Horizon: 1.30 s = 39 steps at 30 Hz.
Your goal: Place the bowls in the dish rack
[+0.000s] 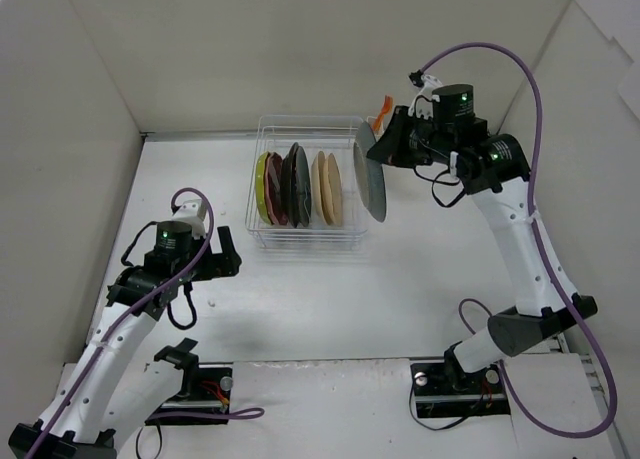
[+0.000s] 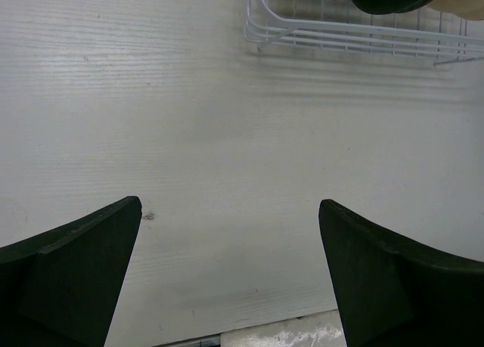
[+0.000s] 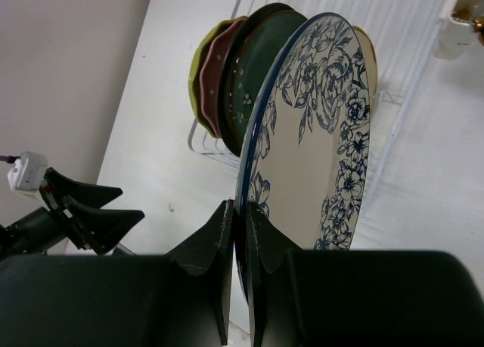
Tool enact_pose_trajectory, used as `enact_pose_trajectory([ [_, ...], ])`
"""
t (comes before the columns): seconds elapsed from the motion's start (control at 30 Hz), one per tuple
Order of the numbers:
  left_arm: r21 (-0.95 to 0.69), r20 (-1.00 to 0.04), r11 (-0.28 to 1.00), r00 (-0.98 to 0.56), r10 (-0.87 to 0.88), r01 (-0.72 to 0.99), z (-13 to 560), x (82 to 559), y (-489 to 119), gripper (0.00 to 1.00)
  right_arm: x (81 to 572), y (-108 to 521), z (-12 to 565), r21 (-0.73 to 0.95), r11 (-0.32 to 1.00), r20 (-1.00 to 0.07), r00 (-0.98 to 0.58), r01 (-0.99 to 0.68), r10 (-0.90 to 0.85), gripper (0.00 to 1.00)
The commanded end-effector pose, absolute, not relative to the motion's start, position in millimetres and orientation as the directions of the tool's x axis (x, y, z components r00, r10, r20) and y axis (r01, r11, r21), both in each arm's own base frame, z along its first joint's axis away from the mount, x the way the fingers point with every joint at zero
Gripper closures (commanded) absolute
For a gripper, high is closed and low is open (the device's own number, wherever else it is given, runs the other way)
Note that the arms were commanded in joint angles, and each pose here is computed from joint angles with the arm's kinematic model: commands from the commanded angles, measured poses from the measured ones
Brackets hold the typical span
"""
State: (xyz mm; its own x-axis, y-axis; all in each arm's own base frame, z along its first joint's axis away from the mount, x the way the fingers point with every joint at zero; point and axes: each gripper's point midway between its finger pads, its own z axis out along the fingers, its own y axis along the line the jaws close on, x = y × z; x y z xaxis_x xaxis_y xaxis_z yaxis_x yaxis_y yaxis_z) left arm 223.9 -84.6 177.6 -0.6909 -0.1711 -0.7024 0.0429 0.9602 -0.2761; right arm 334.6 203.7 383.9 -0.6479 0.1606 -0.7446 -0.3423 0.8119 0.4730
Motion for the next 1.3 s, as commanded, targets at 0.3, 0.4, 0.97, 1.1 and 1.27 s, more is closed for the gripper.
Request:
enact_pose_trajectory([
  [0.3, -0.256, -0.742, 0.966, -0.648, -0.172, 0.037, 188, 241, -81, 0.01, 400, 232, 428, 0.575, 0.673, -0.796, -0.507, -0.465, 0.329, 1.0],
  [0.4, -0.252, -0.739, 0.967, -0.651, -0.171, 0.033, 187, 242, -81, 0.01, 414, 232, 414, 0.595, 0.671, -0.78, -0.52, -0.443, 0.348, 1.0],
  [0.97, -0.252, -0.731, 0.967, -0.659, -0.175, 0.023, 185, 245, -80, 0.01, 455, 231, 336, 0.641, 0.696, -0.722, -0.56, -0.323, 0.406, 1.0],
  [1.1, -0.252, -0.731, 0.967, -0.659, -0.175, 0.023, 185, 245, -80, 0.01, 460, 233, 310, 0.637, 0.709, -0.711, -0.586, -0.302, 0.389, 1.0],
  [1.27, -0.252, -0.73, 0.967, -0.66, -0.175, 0.022, 184, 245, -80, 0.01, 467, 236, 279, 0.627, 0.729, -0.695, -0.622, -0.277, 0.361, 1.0],
])
